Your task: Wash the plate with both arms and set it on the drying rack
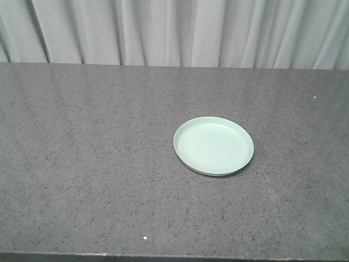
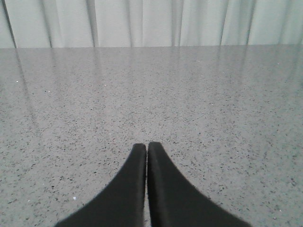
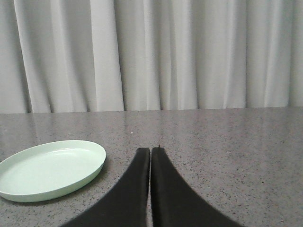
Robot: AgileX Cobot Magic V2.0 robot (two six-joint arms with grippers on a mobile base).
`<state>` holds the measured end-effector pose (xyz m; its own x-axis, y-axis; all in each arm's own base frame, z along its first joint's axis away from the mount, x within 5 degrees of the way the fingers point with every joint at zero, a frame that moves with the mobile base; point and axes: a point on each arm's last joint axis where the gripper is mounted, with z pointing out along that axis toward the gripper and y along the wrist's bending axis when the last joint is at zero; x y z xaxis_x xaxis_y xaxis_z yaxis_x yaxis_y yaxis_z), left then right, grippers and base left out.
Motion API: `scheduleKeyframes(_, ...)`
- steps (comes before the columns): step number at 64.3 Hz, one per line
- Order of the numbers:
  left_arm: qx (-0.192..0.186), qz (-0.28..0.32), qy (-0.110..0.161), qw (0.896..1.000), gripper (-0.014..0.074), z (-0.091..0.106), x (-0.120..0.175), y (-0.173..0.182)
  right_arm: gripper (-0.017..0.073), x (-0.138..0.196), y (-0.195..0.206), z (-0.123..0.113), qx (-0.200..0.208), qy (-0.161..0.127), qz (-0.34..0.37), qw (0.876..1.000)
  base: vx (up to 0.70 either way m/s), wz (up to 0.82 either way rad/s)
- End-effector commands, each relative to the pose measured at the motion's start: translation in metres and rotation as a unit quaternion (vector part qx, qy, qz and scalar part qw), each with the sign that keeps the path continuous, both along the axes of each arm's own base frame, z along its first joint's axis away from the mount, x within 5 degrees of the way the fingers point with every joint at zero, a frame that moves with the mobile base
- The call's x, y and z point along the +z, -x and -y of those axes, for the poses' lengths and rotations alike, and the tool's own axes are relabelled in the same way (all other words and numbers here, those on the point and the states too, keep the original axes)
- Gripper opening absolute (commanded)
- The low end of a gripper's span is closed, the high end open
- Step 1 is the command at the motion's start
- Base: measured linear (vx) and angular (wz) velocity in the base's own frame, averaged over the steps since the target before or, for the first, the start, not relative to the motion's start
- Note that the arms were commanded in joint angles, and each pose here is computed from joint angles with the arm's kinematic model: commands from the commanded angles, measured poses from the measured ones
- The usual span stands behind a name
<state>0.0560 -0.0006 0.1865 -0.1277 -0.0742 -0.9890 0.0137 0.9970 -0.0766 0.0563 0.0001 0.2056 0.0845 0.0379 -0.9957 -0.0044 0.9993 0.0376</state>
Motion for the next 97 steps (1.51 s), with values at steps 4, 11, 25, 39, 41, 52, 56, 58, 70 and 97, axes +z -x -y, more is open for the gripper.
scheduleKeyframes(4,-0.007,0.035,0.005,0.999,-0.0006,0.001,0.002,0.000,-0.0003,0.007,0.002,-0.001,0.002,0.005,0.041,0.999,0.00,0.00)
scheduleKeyframes(11,-0.007,0.035,0.005,0.999,-0.0006,0.001,0.002,0.000,-0.0003,0.007,0.002,-0.001,0.002,0.005,0.041,0.999,0.00,0.00)
scheduleKeyframes(25,-0.007,0.035,0.005,0.999,-0.0006,0.001,0.002,0.000,-0.0003,0.007,0.002,-0.001,0.002,0.005,0.041,0.999,0.00,0.00)
scheduleKeyframes(39,-0.007,0.035,0.005,0.999,-0.0006,0.001,0.002,0.000,-0.0003,0.007,0.002,-0.001,0.002,0.005,0.041,0.999,0.00,0.00)
scheduleKeyframes(41,-0.007,0.035,0.005,0.999,-0.0006,0.001,0.002,0.000,-0.0003,0.007,0.002,-0.001,0.002,0.005,0.041,0.999,0.00,0.00)
scheduleKeyframes(52,-0.007,0.035,0.005,0.999,-0.0006,0.001,0.002,0.000,-0.0003,0.007,0.002,-0.001,0.002,0.005,0.041,0.999,0.00,0.00)
scheduleKeyframes(56,-0.007,0.035,0.005,0.999,-0.0006,0.001,0.002,0.000,-0.0003,0.007,0.002,-0.001,0.002,0.005,0.041,0.999,0.00,0.00)
scheduleKeyframes(58,-0.007,0.035,0.005,0.999,-0.0006,0.001,0.002,0.000,-0.0003,0.007,0.002,-0.001,0.002,0.005,0.041,0.999,0.00,0.00)
scheduleKeyframes(70,-0.007,0.035,0.005,0.999,-0.0006,0.001,0.002,0.000,-0.0003,0.010,0.002,-0.001,0.005,-0.007,0.056,0.998,0.00,0.00)
scheduleKeyframes(97,-0.007,0.035,0.005,0.999,-0.0006,0.001,0.002,0.000,-0.0003,0.061,0.010,0.000,0.029,-0.199,0.062,0.978,0.00,0.00)
